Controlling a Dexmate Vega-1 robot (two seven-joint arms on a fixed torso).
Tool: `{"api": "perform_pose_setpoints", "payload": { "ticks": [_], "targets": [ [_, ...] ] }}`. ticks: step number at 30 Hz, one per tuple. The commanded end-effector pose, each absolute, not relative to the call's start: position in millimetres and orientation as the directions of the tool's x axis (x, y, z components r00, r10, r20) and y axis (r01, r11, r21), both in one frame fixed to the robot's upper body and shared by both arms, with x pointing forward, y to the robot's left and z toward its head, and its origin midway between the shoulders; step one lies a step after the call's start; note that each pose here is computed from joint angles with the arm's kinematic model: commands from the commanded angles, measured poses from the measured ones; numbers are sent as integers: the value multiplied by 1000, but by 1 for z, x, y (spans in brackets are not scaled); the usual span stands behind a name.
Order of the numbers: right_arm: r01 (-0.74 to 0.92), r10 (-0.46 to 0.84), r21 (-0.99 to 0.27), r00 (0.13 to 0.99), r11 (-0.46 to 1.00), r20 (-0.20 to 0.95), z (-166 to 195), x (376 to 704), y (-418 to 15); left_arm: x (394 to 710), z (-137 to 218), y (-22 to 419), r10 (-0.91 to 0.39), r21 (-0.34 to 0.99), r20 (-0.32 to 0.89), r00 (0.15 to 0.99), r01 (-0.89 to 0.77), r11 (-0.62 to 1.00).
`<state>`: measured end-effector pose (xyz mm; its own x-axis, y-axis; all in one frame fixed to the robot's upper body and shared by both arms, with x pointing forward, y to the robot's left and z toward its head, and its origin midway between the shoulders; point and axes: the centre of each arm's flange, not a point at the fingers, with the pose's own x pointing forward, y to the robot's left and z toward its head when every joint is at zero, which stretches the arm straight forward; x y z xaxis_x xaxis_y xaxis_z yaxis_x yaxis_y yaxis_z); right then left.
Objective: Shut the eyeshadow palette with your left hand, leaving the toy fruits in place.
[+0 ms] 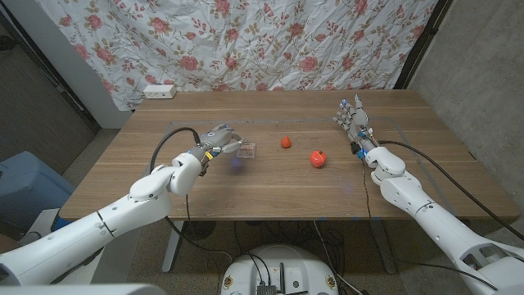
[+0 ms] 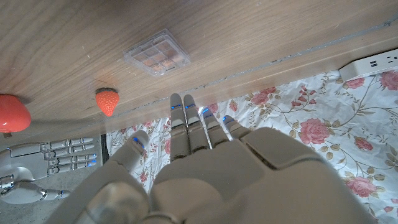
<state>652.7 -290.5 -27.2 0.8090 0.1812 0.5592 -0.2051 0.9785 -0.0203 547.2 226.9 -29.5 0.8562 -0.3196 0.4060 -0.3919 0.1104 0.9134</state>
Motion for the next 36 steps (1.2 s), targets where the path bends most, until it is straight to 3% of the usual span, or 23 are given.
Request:
{"api": "perform_pose_setpoints", "payload": {
  "ticks": [1,36],
  "targets": [
    [-205,181,-20,809,979,559,-27,653,-291,549,-42,233,-331,897,440,835,-421,134],
    [-205,181,-20,809,979,559,-27,653,-291,554,-84,253,-378,926,371,848,-368,85]
  ]
}}
